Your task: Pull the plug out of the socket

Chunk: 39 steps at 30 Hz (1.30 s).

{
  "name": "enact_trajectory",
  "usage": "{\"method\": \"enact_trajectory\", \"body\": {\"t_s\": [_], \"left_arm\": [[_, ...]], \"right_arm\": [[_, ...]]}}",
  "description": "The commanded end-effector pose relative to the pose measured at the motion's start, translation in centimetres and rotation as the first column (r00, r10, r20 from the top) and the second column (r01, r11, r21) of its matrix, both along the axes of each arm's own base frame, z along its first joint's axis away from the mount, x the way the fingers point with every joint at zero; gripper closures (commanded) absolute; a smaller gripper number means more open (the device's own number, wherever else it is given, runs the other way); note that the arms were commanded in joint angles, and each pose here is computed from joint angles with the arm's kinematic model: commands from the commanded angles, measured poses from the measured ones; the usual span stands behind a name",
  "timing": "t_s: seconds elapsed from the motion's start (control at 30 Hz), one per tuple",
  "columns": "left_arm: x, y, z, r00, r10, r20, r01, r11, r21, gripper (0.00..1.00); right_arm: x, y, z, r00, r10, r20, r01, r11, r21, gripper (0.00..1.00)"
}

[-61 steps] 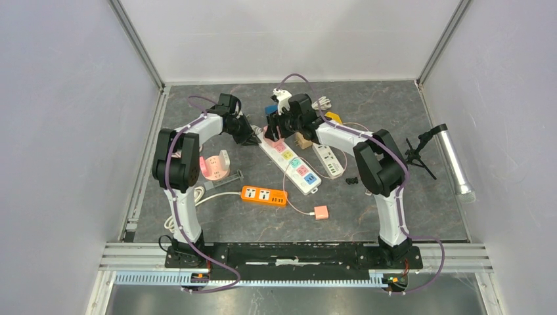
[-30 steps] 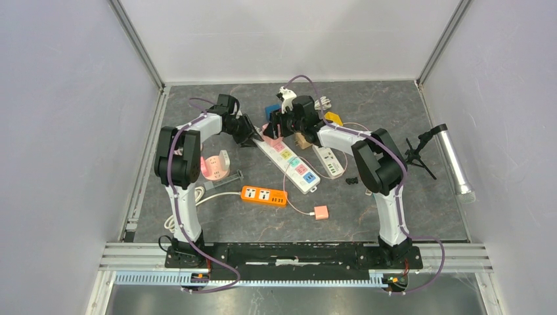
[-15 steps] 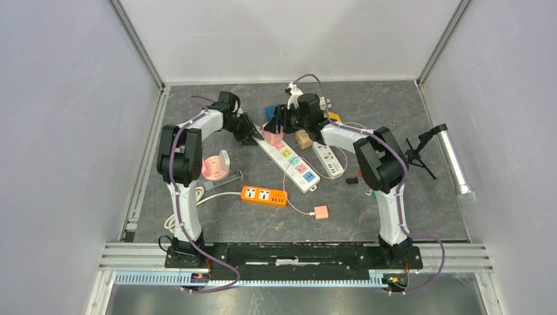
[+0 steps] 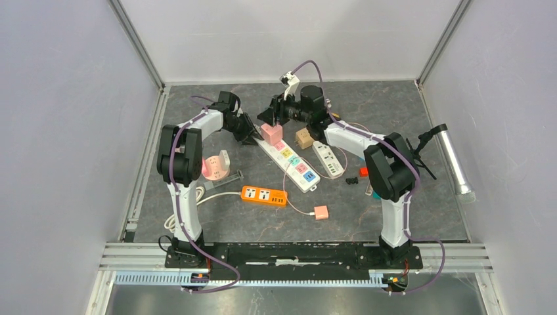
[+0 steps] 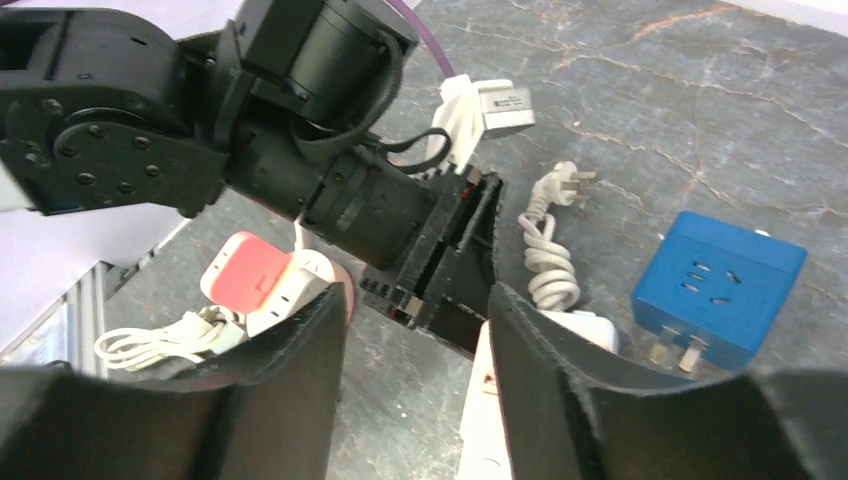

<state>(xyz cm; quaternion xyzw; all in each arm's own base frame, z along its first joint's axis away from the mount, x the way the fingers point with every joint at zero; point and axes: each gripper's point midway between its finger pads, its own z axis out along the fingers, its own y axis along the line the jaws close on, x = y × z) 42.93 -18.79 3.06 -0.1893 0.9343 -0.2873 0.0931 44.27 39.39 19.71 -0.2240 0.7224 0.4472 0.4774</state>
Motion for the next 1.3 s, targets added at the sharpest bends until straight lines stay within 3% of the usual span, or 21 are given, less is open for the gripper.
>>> {"method": "enact_trajectory", "body": {"t_s": [0.0, 0.07, 0.17, 0.5, 0.77, 0.87, 0.97, 1.07, 1.17, 1.27], "left_arm": [[-4.1, 2.3, -6.6, 0.985, 0.006, -0.173, 0.028, 0.981, 0.192, 0.71], [-4.2, 2.3, -6.6, 0.985, 0.006, -0.173, 0.028, 0.981, 0.192, 0.71], [-4.3, 2.3, -6.7, 0.984, 0.005, -0.176, 0.03, 0.981, 0.193, 0.71], [-4.2, 2.2, -6.6, 0.985, 0.002, -0.174, 0.031, 0.981, 0.19, 0.71], [-4.2, 2.3, -6.6, 0.985, 0.001, -0.17, 0.032, 0.981, 0.192, 0.71], [-4.1, 2.3, -6.5, 0.986, 0.002, -0.168, 0.032, 0.98, 0.196, 0.71], [-4.2, 2.4, -6.6, 0.986, 0.002, -0.169, 0.032, 0.98, 0.198, 0.72], [-4.2, 2.5, -6.6, 0.986, 0.005, -0.169, 0.03, 0.978, 0.205, 0.72], [-4.3, 2.6, -6.7, 0.985, 0.006, -0.17, 0.03, 0.977, 0.211, 0.71], [-4.4, 2.8, -6.7, 0.985, 0.007, -0.175, 0.032, 0.975, 0.221, 0.71]], "right_arm": [[0.8, -1.9, 0.0, 0.996, -0.065, 0.063, 0.071, 0.993, -0.097, 0.3], [1.4, -2.4, -0.8, 0.993, -0.098, 0.058, 0.106, 0.984, -0.141, 0.2], [1.8, -3.2, -2.5, 0.991, -0.128, 0.047, 0.136, 0.968, -0.213, 0.15], [0.4, -1.4, -6.3, 0.999, 0.02, 0.047, -0.002, 0.937, -0.351, 0.14], [0.9, -1.0, -8.3, 1.0, 0.0, 0.018, 0.007, 0.918, -0.397, 0.16], [1.1, -0.8, -8.1, 1.0, 0.004, 0.023, 0.005, 0.918, -0.396, 0.25], [1.1, -1.0, -8.0, 1.0, 0.0, 0.012, 0.005, 0.915, -0.404, 0.46], [1.4, -1.1, -7.0, 0.999, -0.027, 0.021, 0.033, 0.921, -0.388, 0.77], [1.8, -0.9, -4.5, 0.998, -0.046, 0.053, 0.061, 0.941, -0.332, 0.96], [1.6, -0.5, -0.8, 0.997, -0.02, 0.08, 0.038, 0.974, -0.223, 1.0]]}}
